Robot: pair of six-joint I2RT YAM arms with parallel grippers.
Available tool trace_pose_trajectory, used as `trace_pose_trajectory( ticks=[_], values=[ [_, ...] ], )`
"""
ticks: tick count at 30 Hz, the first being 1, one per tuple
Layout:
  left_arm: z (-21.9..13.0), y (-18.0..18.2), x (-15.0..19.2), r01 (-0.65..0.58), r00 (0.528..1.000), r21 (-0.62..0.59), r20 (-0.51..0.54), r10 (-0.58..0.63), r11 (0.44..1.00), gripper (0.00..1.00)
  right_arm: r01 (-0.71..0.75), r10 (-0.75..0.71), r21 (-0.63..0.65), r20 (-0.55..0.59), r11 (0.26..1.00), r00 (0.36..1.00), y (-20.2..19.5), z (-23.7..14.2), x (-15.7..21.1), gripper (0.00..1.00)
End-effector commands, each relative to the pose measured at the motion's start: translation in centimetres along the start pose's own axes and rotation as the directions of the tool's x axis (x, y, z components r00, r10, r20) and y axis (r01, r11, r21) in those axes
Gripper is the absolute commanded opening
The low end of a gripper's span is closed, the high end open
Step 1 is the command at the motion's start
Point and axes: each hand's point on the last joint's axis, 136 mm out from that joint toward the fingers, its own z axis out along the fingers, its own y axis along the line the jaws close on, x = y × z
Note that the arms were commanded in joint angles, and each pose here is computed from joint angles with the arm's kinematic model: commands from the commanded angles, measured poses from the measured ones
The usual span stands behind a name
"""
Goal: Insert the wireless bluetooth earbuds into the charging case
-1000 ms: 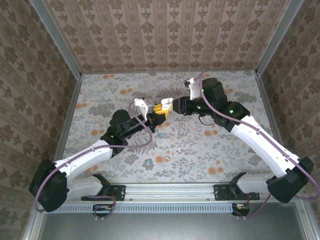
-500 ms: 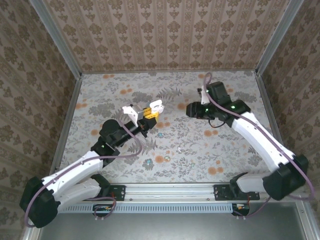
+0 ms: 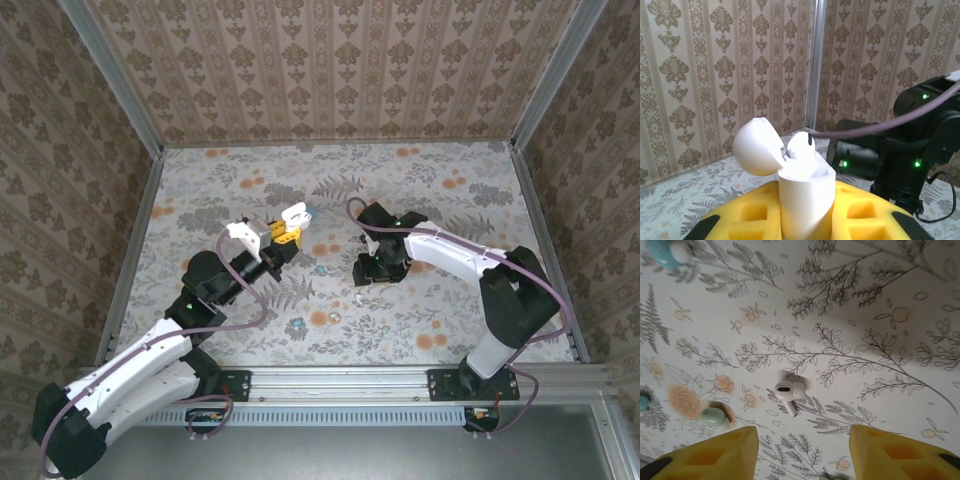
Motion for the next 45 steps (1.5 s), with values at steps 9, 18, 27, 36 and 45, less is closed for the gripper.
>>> trace_pose_trajectory(
  ticks=[9,18,27,36,45],
  values=[
    [-0.4,0.5,-0.2,-0.019,1.000,-0.020,0.012,0.019,1.000,0.05,0.061,-0.049,0.117,-0.102,0.991,0.994,0.2,3.4,0.4,0.51],
    [-0.3,0.6,0.1,-0.017,1.000,-0.022,0.007,0.017,1.000,0.05,0.085,-0.062,0.155,-0.147,0.984,0.987,0.2,5.1,0.8,0.47],
    [-0.4,0.7,0.3,-0.012,1.000,-0.024,0.005,0.012,1.000,0.05,0.094,-0.067,0.161,-0.167,0.982,0.984,0.7,5.9,1.1,0.41],
    [-0.3,0.8,0.5,-0.010,1.000,-0.027,-0.001,0.010,1.000,0.05,0.103,-0.070,0.174,-0.187,0.979,0.980,0.8,5.8,1.7,0.38],
    [-0.2,0.9,0.5,-0.005,1.000,-0.029,-0.003,0.005,1.000,0.05,0.101,-0.067,0.175,-0.192,0.979,0.979,0.8,6.0,1.9,0.34]
  ],
)
